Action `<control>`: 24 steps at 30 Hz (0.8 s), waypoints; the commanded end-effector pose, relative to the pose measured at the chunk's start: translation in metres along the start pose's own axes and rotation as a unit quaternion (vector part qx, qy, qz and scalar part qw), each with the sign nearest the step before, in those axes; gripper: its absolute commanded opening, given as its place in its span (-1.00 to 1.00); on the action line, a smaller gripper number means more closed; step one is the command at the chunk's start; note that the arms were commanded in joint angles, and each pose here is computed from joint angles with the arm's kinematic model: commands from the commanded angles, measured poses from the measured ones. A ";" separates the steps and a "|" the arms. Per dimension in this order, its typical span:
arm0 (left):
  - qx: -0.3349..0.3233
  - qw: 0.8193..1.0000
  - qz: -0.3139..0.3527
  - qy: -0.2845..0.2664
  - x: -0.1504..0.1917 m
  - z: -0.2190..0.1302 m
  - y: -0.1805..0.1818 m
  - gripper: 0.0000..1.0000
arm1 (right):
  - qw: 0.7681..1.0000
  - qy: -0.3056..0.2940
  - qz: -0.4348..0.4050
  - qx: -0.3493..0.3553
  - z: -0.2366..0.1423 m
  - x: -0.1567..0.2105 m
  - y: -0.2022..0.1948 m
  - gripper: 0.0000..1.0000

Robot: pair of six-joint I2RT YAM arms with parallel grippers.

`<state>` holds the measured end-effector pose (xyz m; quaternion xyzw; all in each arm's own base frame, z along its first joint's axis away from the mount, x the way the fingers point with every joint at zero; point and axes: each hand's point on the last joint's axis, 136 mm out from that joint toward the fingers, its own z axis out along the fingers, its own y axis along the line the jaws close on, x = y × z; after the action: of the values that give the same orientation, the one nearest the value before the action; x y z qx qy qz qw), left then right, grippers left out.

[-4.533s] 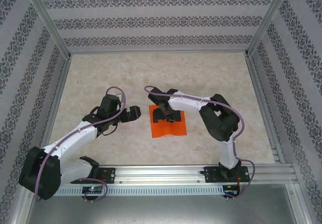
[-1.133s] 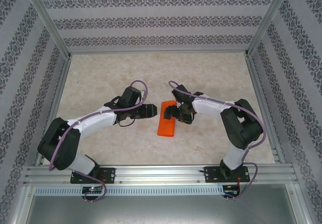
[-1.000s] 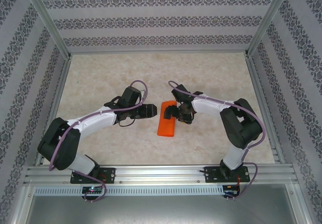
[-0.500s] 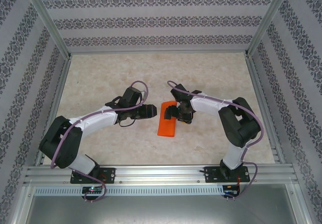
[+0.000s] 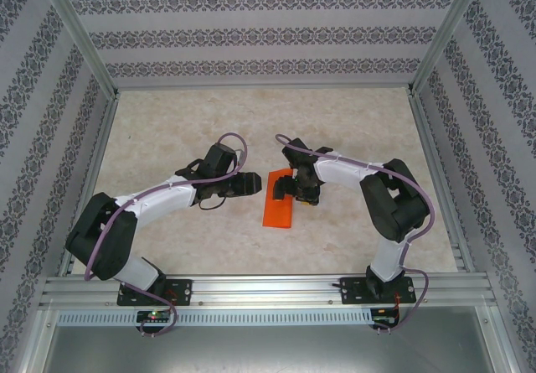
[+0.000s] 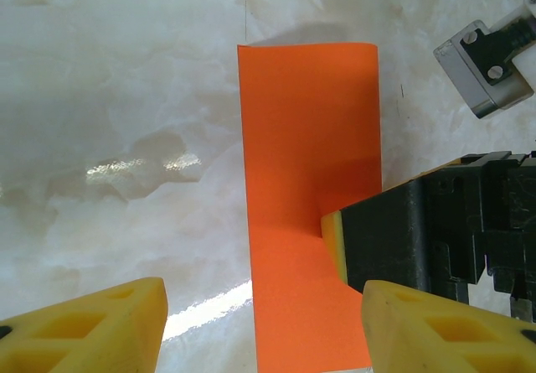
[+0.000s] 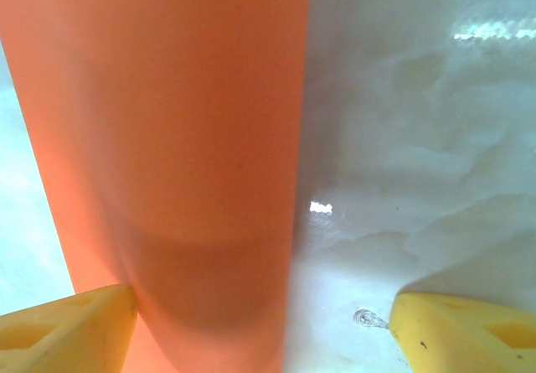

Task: Fold a paper plane with a square sheet of paper (pick it up from the middle)
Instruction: Fold the square sheet of paper in half at the center of the table.

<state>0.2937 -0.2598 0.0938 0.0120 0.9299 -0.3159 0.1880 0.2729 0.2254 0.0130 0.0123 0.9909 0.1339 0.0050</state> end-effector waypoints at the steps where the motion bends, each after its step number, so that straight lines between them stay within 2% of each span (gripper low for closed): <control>1: 0.002 1.000 0.012 0.000 -0.002 0.001 -0.008 0.24 | 0.997 0.053 0.008 0.050 0.042 0.023 -0.034 0.67; 4: 0.001 1.000 0.004 0.004 -0.002 0.004 -0.007 0.17 | 0.997 0.053 0.009 0.057 0.044 0.023 -0.037 0.66; 8: 0.005 1.000 -0.011 0.020 -0.001 0.013 -0.009 -0.08 | 0.997 0.055 0.010 0.061 0.045 0.025 -0.040 0.66; 11: 0.008 0.999 -0.026 0.038 -0.001 0.022 -0.011 -0.53 | 0.996 0.056 0.010 0.064 0.046 0.025 -0.041 0.66; 12: 0.006 0.998 -0.034 0.044 -0.001 0.027 -0.010 -0.76 | 0.996 0.057 0.011 0.064 0.047 0.025 -0.041 0.66; 14: 0.012 0.997 -0.043 0.056 0.000 0.035 -0.012 -0.99 | 0.996 0.056 0.011 0.065 0.048 0.025 -0.041 0.66; 17: 0.029 0.995 -0.057 0.073 0.001 0.047 -0.018 -1.00 | 0.996 0.058 0.013 0.065 0.050 0.026 -0.041 0.66; 24: 0.007 0.992 -0.078 0.103 0.011 0.069 -0.012 -1.00 | 0.996 0.059 0.014 0.068 0.051 0.027 -0.042 0.67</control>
<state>0.3068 -0.2966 0.0410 -0.0272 0.9433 -0.3213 0.0786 0.2713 0.2237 0.0094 0.0140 0.9919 0.1260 -0.0030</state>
